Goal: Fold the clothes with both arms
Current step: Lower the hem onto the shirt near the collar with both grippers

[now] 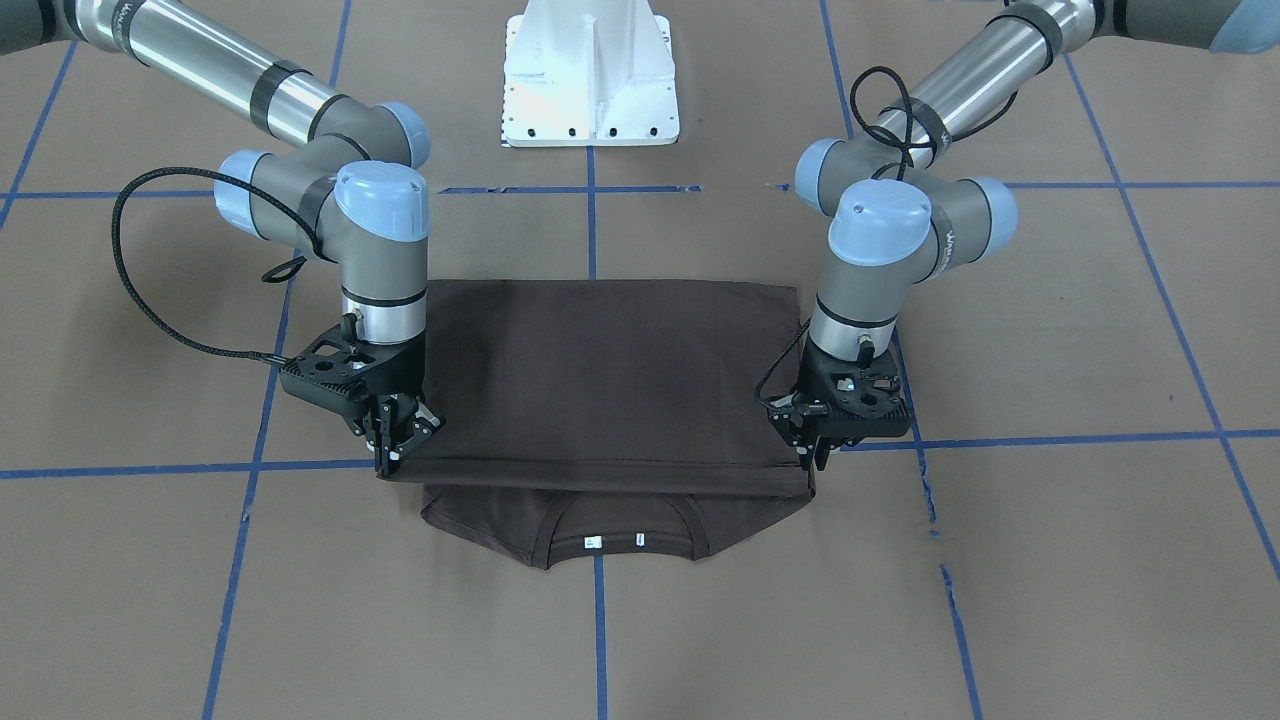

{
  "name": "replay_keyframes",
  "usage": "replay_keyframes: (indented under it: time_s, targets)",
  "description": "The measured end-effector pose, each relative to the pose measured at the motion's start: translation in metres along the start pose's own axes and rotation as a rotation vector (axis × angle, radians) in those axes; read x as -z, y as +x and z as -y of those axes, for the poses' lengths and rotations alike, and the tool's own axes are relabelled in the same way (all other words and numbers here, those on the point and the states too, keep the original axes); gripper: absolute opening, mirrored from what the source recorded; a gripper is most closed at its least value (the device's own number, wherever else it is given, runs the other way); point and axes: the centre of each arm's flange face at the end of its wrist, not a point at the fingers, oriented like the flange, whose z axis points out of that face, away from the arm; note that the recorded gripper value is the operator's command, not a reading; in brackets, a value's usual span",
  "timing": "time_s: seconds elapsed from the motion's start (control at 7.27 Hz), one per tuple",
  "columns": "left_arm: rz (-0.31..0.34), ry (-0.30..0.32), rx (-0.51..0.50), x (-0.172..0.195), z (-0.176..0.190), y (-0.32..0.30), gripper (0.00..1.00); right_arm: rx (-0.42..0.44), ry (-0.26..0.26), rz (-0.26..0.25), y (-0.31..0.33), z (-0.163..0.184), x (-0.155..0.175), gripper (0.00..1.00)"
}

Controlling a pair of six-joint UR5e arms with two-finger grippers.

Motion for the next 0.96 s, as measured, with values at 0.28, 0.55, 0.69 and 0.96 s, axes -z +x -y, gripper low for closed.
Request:
replay_keyframes:
  time_s: [0.28,0.55,0.69,0.96]
  targets:
    - [-0.059,0.025,-0.068,0.025,-0.012,-0.011,1.0,0.105,-0.04,0.033,-0.003,0.011,0.015,1.0]
    - [-0.123,-0.002,-0.078,0.064,-0.05,-0.037,1.0,0.149,-0.086,0.081,-0.003,0.02,0.036,1.0]
    - [-0.139,-0.035,-0.065,0.078,-0.08,-0.05,0.85,0.154,-0.092,0.09,-0.002,0.021,0.04,1.0]
    - [-0.159,-0.1,0.002,0.088,-0.134,-0.053,0.44,0.154,-0.094,0.092,0.001,0.021,0.041,1.0]
